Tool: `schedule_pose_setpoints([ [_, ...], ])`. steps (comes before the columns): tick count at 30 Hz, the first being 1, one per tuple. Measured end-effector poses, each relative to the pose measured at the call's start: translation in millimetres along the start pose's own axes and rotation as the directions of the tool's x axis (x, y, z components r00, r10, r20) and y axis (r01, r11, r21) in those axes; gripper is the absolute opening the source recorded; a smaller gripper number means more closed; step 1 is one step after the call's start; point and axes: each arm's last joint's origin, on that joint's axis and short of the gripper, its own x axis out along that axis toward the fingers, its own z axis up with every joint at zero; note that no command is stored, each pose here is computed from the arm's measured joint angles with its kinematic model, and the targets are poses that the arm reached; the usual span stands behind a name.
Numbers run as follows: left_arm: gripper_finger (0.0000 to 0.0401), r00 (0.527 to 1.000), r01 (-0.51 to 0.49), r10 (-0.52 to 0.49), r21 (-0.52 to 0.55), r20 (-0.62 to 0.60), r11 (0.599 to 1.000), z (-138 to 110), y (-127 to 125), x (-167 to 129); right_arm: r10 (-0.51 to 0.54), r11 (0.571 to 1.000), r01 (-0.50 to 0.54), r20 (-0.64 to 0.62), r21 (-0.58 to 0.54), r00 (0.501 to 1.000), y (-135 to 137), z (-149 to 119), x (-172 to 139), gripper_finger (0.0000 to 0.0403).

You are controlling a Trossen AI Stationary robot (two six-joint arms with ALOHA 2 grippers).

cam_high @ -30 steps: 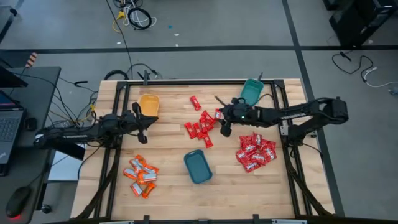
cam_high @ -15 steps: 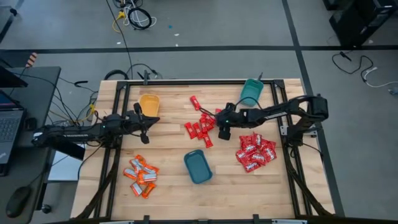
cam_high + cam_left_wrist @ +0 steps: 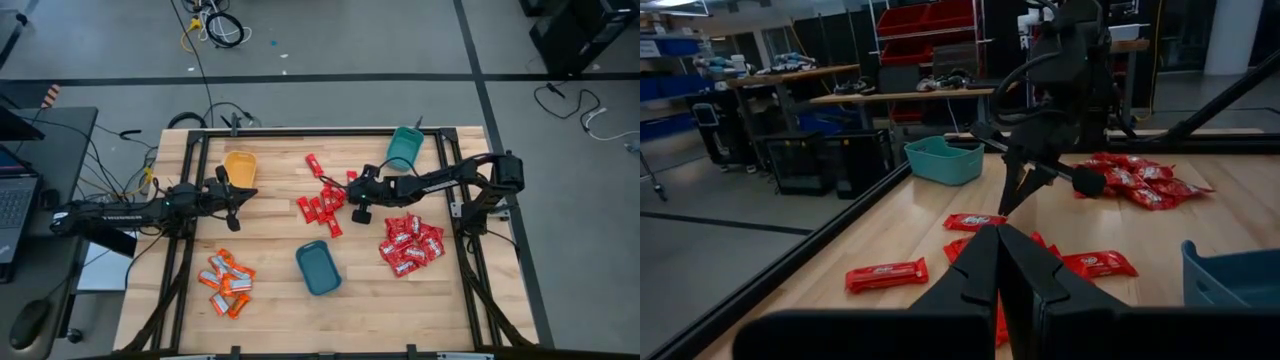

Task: Sort candy
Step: Put the red chocolate bar into the green bin

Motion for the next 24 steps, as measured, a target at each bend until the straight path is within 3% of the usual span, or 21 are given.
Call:
schedule_pose_setpoints([
  [3,0.0012,1.0,0.0,0.0,0.0,0.0,1.0,0,0,0,0.019,1.0,-0.019,0.001,0.005,1.0,1,0,0,0.0006],
  [7,0.0012,1.0,0.0,0.0,-0.002,0.0,1.0,0,0,0,-0.009,0.994,0.008,0.004,0.106,1.0,0,1,0,0.0007],
  [16,0.0012,1.0,0.002,-0.002,0.003,-0.022,1.0,-2,0,1,0.028,0.999,-0.028,-0.015,0.036,0.999,1,-2,0,0.0087],
  [24,0.0012,0.999,0.004,-0.004,0.006,-0.043,1.0,-4,0,1,0.023,0.999,-0.022,-0.047,0.026,0.999,0,-6,10,0.0069],
])
